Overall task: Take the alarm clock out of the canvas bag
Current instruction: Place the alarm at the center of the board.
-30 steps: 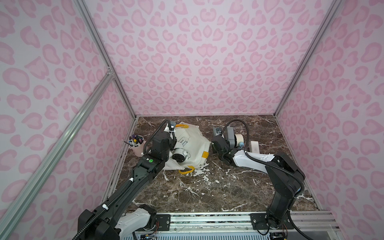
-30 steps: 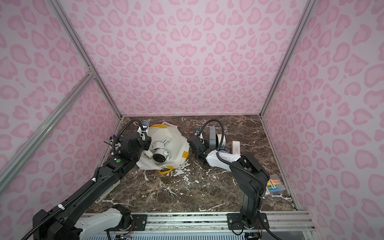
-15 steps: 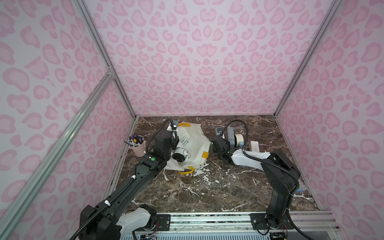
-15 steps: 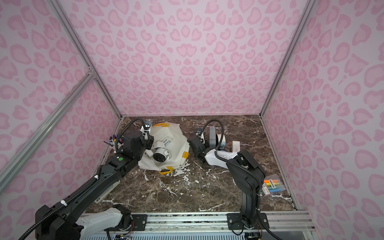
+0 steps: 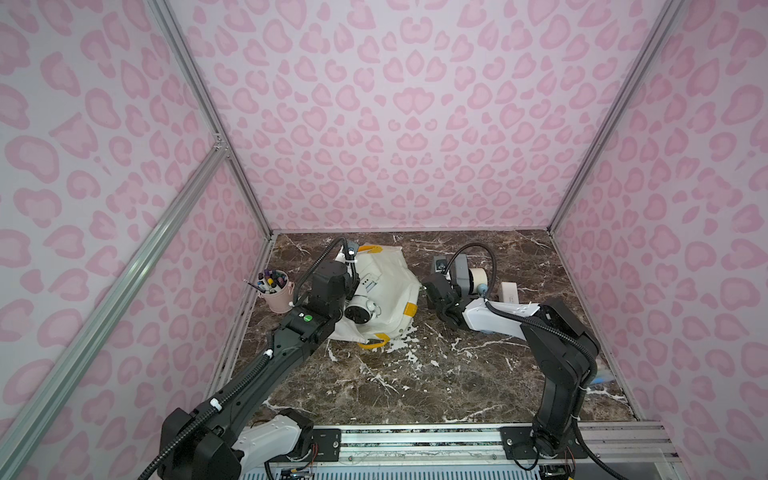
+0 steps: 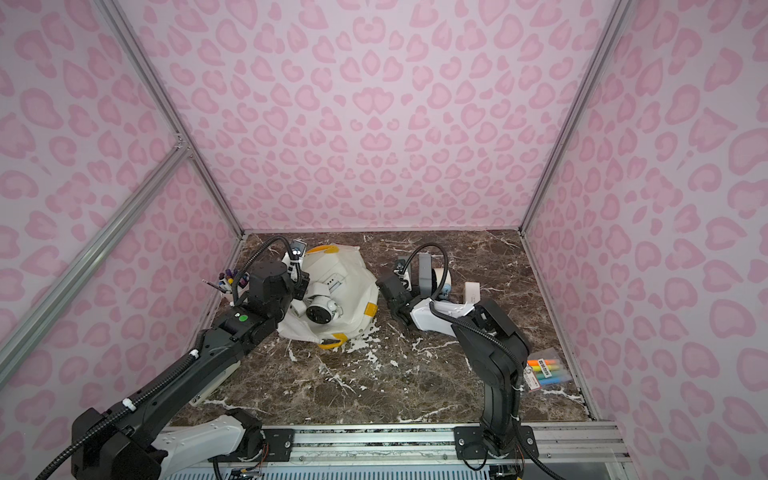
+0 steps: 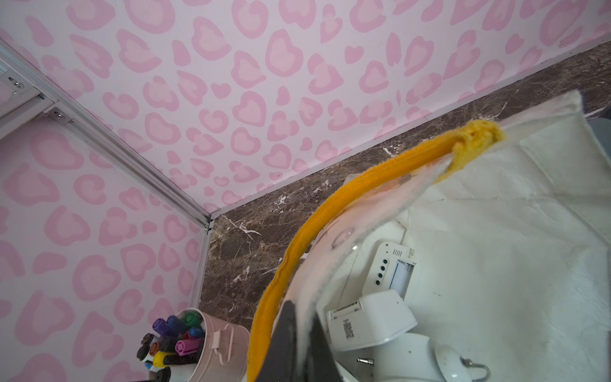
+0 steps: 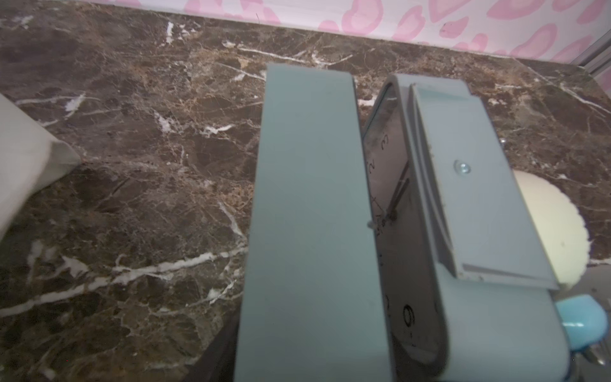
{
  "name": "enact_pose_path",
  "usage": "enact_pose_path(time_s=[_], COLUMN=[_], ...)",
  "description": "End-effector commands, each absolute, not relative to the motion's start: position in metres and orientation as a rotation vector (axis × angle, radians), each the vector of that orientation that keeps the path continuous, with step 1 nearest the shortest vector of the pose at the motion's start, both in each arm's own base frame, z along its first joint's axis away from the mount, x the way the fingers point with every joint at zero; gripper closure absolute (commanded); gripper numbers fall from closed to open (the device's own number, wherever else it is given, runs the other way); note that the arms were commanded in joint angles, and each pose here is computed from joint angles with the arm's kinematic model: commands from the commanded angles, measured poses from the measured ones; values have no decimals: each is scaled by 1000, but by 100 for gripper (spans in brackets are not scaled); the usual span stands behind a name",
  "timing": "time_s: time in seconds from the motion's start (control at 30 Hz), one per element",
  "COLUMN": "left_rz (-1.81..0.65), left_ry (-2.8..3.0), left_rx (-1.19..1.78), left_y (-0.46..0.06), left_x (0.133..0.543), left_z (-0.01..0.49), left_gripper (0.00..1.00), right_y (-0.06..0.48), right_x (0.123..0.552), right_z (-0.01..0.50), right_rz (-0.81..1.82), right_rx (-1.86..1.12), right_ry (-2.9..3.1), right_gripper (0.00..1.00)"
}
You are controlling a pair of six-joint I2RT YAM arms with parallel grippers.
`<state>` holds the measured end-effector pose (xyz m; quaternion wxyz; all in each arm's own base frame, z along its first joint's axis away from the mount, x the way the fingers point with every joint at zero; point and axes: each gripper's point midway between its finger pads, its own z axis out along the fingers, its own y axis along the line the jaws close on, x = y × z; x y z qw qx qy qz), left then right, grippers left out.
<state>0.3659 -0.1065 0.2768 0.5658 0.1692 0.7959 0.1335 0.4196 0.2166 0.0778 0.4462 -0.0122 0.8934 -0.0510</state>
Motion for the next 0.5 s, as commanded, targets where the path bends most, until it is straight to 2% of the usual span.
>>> enact_pose_path(time_s=[0.0, 0.4, 0.47], left_rz=[290, 290, 289], left_ry=[1804, 1811, 1810], left_rx=[350, 352, 353], left_y=[-109, -109, -110], left_x=[370, 367, 367], left_z=[298, 295, 296], left_gripper=[97, 97, 97], right_y=[212, 211, 209], right_x=[413, 414, 414], right_z=[63, 75, 78], right_rz=[-139, -134, -141], right_rx=[-24, -5, 1], right_ry=[2260, 2239, 2234], right_gripper=[47, 38, 35])
